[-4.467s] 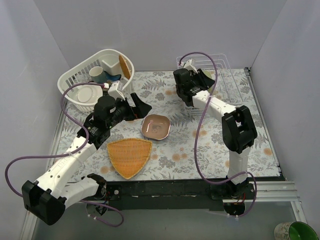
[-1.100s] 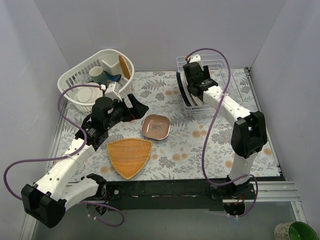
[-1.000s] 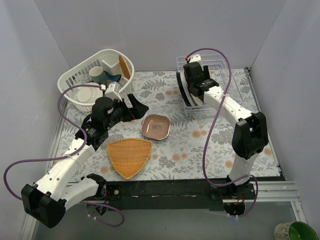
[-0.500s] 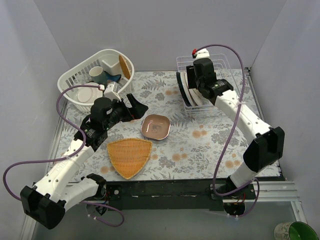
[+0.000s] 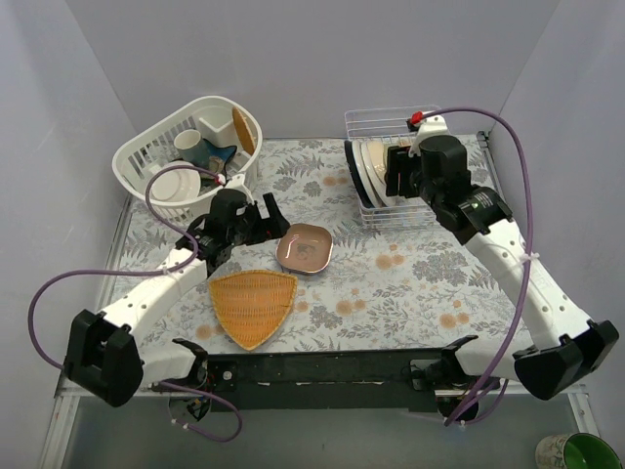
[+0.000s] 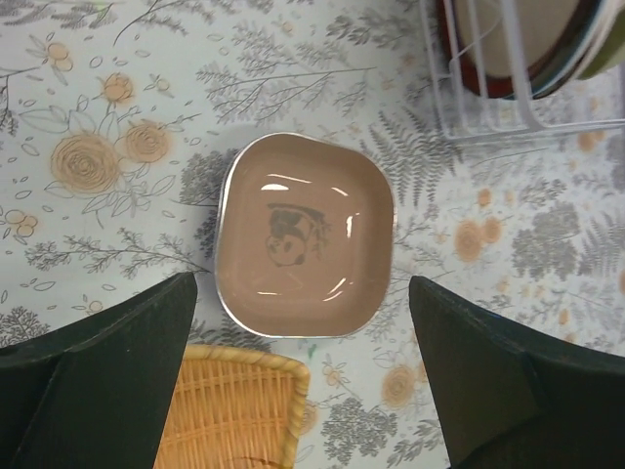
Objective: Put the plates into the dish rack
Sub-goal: Insert the plate into the dish rack, then pick up the plate at the center of the board.
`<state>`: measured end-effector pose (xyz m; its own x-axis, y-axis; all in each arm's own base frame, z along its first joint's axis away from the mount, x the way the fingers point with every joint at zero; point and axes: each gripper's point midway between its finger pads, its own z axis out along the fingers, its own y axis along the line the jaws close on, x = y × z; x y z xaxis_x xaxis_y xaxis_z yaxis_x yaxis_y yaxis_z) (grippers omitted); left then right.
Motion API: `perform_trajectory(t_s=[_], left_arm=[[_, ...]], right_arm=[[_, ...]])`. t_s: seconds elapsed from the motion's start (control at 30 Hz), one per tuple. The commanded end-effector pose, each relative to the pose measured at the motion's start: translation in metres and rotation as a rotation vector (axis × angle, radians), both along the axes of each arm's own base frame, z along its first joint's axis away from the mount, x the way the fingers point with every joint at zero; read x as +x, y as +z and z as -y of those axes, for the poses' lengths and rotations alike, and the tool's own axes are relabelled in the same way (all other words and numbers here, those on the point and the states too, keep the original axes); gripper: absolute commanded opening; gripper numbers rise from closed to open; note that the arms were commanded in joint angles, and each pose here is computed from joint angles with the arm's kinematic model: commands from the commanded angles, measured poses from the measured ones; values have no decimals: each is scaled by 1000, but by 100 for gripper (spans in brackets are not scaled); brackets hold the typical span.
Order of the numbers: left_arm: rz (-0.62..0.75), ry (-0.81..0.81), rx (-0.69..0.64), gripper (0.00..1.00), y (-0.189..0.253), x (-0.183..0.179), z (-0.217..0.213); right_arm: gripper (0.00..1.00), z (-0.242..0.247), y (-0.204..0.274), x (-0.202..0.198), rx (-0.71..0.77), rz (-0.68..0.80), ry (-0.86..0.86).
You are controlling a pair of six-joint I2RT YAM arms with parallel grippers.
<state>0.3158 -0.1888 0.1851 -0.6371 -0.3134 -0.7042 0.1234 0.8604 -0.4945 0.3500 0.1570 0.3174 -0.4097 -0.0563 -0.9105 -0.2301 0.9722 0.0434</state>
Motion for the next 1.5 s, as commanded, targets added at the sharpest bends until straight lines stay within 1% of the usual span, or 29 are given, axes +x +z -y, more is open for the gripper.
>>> perform_trajectory(t_s=[0.0, 0.03, 0.2, 0.37, 0.5, 0.67, 1.0, 1.13, 1.23, 1.27, 1.4, 1.47], left_arm=[[-37, 39, 71, 88, -26, 7, -7], [-46, 45, 82, 85, -32, 8, -7], [-95, 32, 144, 81, -64, 5, 4], [-118, 18, 203, 66, -85, -1, 15], [-129, 30, 240, 61, -95, -1, 12], [-139, 47, 283, 58, -106, -1, 5], [-136, 84, 357, 60, -113, 5, -6], [-158, 80, 366, 56, -124, 7, -4], [-164, 74, 365, 52, -128, 8, -3], [-163, 72, 367, 49, -128, 8, -2], [-170, 70, 373, 42, -133, 9, -1], [-171, 71, 376, 41, -134, 10, -2]], right_arm=[[70, 1, -2, -19, 31, -17, 25], [70, 2, -2, -22, 33, -16, 28], [70, 3, -8, -25, 37, -21, 32], [71, -1, -11, -26, 52, -26, 43], [70, -3, -13, -26, 60, -28, 51], [70, -4, -15, -25, 61, -33, 53], [70, -8, -20, -24, 66, -46, 61], [70, -7, -22, -24, 60, -51, 59], [70, -6, -23, -24, 55, -53, 57], [70, -5, -23, -24, 54, -52, 54], [70, -4, -25, -24, 49, -53, 49], [71, -3, -26, -25, 46, -57, 51]])
